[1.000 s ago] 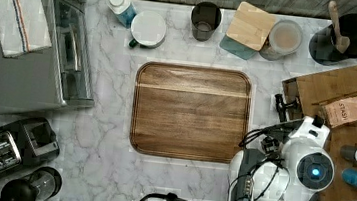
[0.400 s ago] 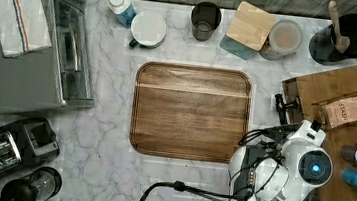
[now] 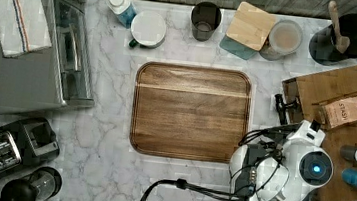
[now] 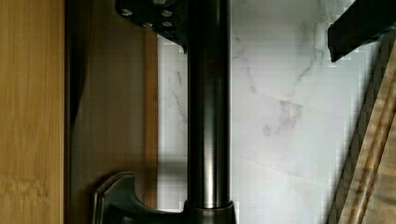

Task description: Open the drawer.

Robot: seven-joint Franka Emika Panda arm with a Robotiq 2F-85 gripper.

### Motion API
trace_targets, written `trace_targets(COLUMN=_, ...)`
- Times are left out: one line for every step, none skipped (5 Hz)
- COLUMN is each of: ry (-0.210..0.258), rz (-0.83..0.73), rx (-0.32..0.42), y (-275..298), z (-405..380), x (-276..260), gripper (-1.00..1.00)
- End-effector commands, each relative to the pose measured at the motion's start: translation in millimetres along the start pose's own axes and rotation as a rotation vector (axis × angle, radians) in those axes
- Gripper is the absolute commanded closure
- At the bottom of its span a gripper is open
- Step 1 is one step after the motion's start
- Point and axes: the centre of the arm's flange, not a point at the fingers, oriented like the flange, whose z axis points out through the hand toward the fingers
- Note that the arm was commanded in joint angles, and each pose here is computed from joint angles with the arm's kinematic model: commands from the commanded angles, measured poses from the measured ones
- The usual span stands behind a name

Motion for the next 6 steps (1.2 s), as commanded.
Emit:
trace_targets(ry=0.080, rz=-0.282, rx=0.134, y=-6.1, z=-17.3, x=12.1, gripper=-1.00)
trace_targets(ry=0.105, rz=-0.264, rx=0.157, y=-35.2, z=-6.6, x=14.2, gripper=-1.00)
trace_targets(ry=0.086, rz=-0.218, rx=0.172, y=-74.2, z=-5.0, x=14.4, gripper=-1.00)
trace_targets(ry=0.082, rz=-0.194, rx=0.193, y=-117.4, z=-7.8, x=14.8, gripper=-1.00)
trace_targets(ry=0.071, rz=-0.195, rx=0.222, y=-161.7, z=-10.8, x=15.4, gripper=-1.00)
trace_targets(ry=0.053, rz=-0.205, rx=0.240, y=-198.3, z=-15.7, x=14.5, gripper=-1.00)
